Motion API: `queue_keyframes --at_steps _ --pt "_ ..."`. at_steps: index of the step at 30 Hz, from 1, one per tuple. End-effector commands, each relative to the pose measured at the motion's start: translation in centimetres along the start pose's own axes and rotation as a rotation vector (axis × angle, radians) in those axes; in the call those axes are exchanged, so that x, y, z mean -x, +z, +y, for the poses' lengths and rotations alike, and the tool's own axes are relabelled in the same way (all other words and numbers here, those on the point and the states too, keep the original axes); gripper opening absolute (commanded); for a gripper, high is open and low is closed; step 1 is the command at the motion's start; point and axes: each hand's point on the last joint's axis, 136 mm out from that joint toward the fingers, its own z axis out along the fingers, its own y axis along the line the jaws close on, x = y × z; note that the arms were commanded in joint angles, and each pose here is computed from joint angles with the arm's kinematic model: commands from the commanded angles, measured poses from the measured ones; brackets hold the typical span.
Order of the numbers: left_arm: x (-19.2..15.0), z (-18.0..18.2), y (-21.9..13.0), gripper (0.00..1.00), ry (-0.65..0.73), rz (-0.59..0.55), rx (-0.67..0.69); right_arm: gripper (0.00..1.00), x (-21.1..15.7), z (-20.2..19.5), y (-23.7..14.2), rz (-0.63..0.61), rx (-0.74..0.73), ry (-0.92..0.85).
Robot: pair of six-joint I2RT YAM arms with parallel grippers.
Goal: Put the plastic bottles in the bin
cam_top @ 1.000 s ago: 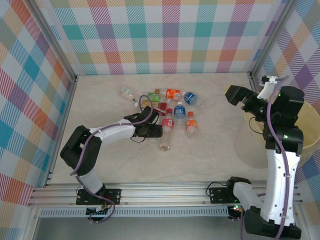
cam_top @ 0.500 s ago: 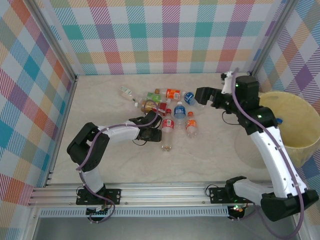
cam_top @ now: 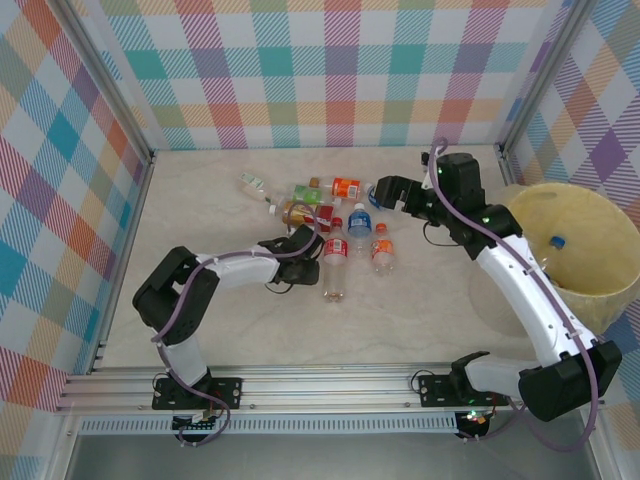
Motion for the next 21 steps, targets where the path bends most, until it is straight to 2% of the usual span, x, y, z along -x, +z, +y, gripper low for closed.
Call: queue_keyframes --at_steps 1,7,11,21 --pt "1.2 -0.2 -2.5 0.31 0.002 -0.072 -0.011 1.00 0.8 0.3 -0.2 -0.053 0.011 0.032" --pt "3.5 -1.4 -6.9 0.21 0.009 -0.169 -0.100 1.00 0.0 0.8 0.1 -0.031 0.058 0.059" --pt "4.8 -3.5 -10.1 0.15 0.051 -0.208 -0.216 1.00 -0.8 2.5 0.8 0.012 0.170 0.091" --pt "6.7 -9.9 -18.3 0.17 0.179 -0.294 -0.614 1.00 -1.3 7.2 1.9 0.135 0.440 0.165"
